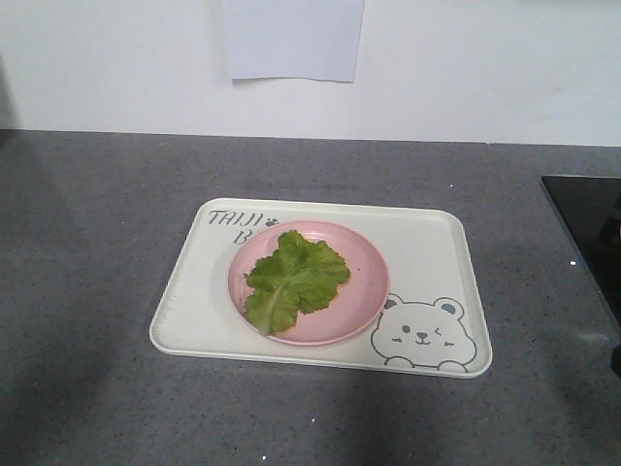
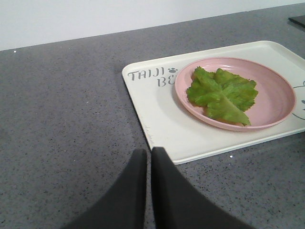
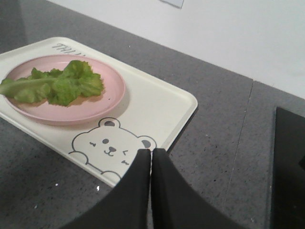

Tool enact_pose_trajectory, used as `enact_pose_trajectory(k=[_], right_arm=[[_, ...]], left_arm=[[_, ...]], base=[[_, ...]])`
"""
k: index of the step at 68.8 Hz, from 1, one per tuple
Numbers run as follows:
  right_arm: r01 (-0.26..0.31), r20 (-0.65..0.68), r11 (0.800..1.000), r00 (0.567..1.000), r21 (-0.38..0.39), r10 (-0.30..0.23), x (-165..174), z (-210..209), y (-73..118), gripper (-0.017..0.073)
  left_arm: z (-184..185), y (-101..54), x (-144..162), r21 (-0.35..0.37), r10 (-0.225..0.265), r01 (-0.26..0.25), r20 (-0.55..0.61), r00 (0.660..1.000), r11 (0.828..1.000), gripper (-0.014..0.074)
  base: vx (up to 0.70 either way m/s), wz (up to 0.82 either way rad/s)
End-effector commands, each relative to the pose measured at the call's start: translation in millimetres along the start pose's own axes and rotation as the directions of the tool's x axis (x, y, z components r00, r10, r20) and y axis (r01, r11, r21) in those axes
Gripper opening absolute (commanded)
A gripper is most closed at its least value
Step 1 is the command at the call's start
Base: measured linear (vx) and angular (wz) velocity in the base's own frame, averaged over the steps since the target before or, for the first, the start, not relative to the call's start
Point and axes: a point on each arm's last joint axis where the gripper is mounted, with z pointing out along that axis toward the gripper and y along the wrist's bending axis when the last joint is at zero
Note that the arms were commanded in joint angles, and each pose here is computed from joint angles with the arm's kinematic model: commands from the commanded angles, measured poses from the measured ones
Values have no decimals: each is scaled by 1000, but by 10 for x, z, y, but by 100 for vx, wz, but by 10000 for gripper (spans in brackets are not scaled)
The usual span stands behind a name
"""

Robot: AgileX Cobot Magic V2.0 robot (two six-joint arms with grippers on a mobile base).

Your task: Transfer vegetables to tray and serve

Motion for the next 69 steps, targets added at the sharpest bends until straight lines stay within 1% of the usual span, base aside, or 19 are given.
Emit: enact_pose_trajectory(k=[1, 53, 56, 63, 69], right_arm=[[-1, 114, 998, 993, 57, -6, -155, -54, -55, -6], [-1, 111, 998, 994, 55, -5, -152, -54, -53, -6], [-1, 111, 998, 994, 55, -5, -152, -54, -53, -6], [-1, 111, 998, 994, 55, -5, -152, -54, -53, -6], [-1, 111, 998, 994, 55, -5, -152, -54, -53, -6]], left_arm=[[-39, -6, -169, 6, -18, 18, 124, 992, 1000, -6], [-41, -5, -176, 4, -14, 14, 131, 991, 1000, -6], [-40, -4, -171, 2, -3, 3, 125, 992, 1000, -6], [-35, 14, -162, -22, 42, -39, 124, 991, 999, -6], [-9, 41, -106, -51, 62, -54, 167, 984, 997, -6]], base=[[0, 0], [0, 0], [0, 0], [0, 0], [0, 0]])
